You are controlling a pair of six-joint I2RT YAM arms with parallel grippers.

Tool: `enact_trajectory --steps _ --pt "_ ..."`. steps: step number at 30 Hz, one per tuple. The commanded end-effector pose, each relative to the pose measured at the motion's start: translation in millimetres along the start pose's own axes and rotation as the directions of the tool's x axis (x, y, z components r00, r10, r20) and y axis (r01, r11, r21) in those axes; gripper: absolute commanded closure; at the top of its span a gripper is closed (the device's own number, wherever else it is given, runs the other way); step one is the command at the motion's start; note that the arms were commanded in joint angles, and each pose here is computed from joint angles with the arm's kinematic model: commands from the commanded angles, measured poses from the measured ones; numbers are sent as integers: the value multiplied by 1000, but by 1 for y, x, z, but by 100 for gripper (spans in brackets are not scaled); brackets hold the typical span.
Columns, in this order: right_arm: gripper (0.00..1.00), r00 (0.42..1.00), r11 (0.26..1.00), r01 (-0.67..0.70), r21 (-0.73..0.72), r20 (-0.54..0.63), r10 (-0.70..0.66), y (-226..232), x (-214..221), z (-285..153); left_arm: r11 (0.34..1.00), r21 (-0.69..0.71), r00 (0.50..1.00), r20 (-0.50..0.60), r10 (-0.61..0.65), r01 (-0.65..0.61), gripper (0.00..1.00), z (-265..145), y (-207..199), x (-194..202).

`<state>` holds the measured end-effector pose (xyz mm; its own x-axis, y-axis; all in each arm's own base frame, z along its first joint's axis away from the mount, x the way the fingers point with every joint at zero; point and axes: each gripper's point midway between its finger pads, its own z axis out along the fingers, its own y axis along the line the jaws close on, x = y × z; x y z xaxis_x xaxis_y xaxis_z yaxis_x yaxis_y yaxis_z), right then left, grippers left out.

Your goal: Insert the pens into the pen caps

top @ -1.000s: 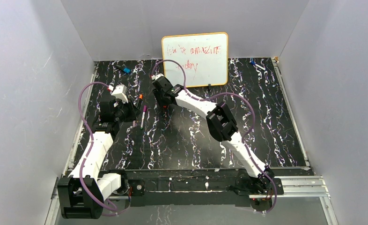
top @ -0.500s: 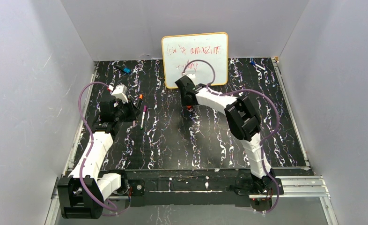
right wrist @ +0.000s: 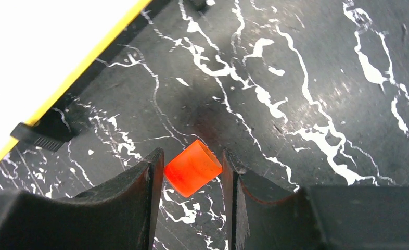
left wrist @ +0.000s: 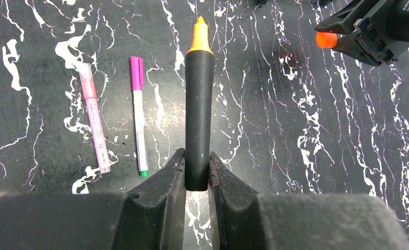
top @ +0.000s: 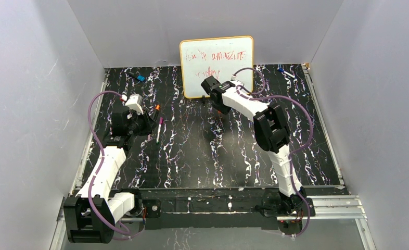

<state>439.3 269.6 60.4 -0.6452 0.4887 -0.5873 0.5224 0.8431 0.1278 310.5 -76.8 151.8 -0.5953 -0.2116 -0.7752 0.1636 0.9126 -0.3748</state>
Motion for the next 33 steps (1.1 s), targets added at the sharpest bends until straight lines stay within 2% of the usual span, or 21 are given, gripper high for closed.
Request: enact_trajectory --steps 1,12,15,20,23,26,30,31,33 --pt "63 982 978 -186 94 41 183 -21 -6 -1 999 29 999 45 23 -24 100 -8 -11 -16" --pt "67 971 960 -231 159 -22 238 -36 24 18 996 84 999 41 29 -32 100 -7 -21 -15" --pt "63 970 960 -232 159 -37 240 -36 27 19 993 111 999 43 31 -35 100 -6 -25 -15" --pt "45 969 962 -227 150 -68 239 -33 32 19 990 139 999 41 30 -35 100 -6 -30 -14" --pt "23 969 964 -225 139 -75 236 -31 30 16 989 143 999 40 30 -35 100 -5 -30 -14" --pt "6 970 965 -229 129 -55 238 -32 22 8 989 146 999 37 29 -34 100 -5 -31 -13" --pt "1 978 975 -208 81 2 209 -32 -3 -10 988 148 999 37 30 -35 100 -5 -31 -13" --pt "1 984 983 -178 44 28 177 -30 -13 -15 988 148 999 38 31 -36 100 -5 -31 -13" --pt "1 996 997 -24 -72 90 30 -20 -33 -28 988 148 999 37 33 -38 100 -5 -31 -13"
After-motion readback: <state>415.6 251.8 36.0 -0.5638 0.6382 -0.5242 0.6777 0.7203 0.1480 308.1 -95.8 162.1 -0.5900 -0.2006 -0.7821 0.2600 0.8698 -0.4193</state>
